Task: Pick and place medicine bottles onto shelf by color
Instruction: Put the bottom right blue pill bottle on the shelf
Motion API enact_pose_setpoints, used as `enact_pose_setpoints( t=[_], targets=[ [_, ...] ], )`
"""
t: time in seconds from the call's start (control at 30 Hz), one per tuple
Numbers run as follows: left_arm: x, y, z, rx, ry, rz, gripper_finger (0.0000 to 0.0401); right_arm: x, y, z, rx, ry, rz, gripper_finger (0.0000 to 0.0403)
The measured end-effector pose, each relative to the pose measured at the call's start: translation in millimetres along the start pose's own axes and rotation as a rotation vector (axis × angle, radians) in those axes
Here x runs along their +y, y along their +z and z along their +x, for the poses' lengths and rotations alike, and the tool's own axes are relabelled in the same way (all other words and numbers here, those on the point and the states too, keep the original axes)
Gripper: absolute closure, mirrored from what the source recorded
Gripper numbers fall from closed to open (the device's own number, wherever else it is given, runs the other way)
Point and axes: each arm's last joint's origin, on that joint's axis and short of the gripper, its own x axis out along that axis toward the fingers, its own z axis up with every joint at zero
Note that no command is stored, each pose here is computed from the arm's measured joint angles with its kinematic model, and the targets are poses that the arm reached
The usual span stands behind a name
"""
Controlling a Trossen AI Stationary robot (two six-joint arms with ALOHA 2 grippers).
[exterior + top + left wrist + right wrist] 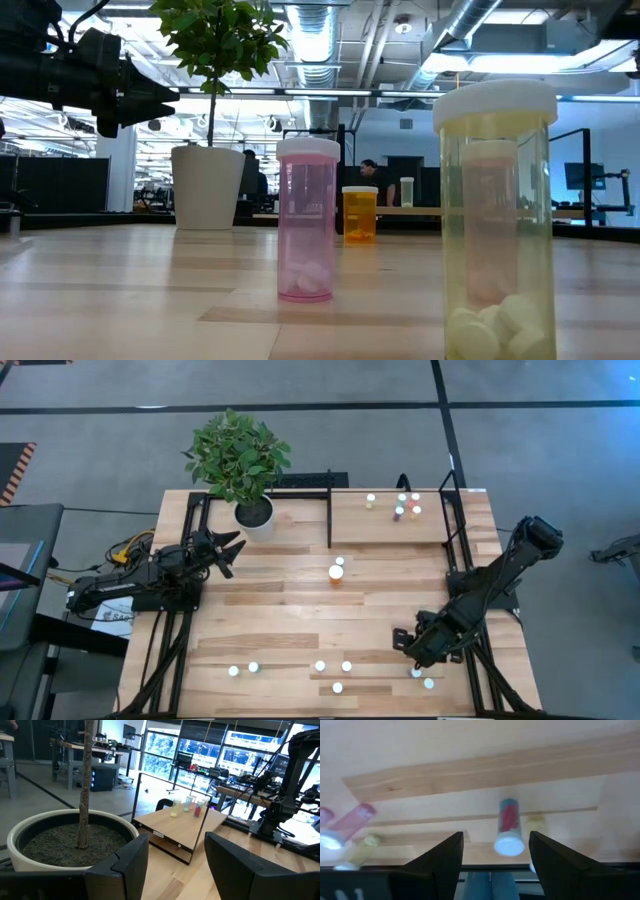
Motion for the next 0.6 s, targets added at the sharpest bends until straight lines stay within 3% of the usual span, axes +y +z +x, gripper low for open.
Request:
enact_pose_setpoints(
  t=[0.6],
  targets=[
    [0, 0, 0, 0.000, 0.000, 0.000, 0.0220, -12, -14, 21, 0.007, -0.052, -0.186, 0.0155]
  ],
)
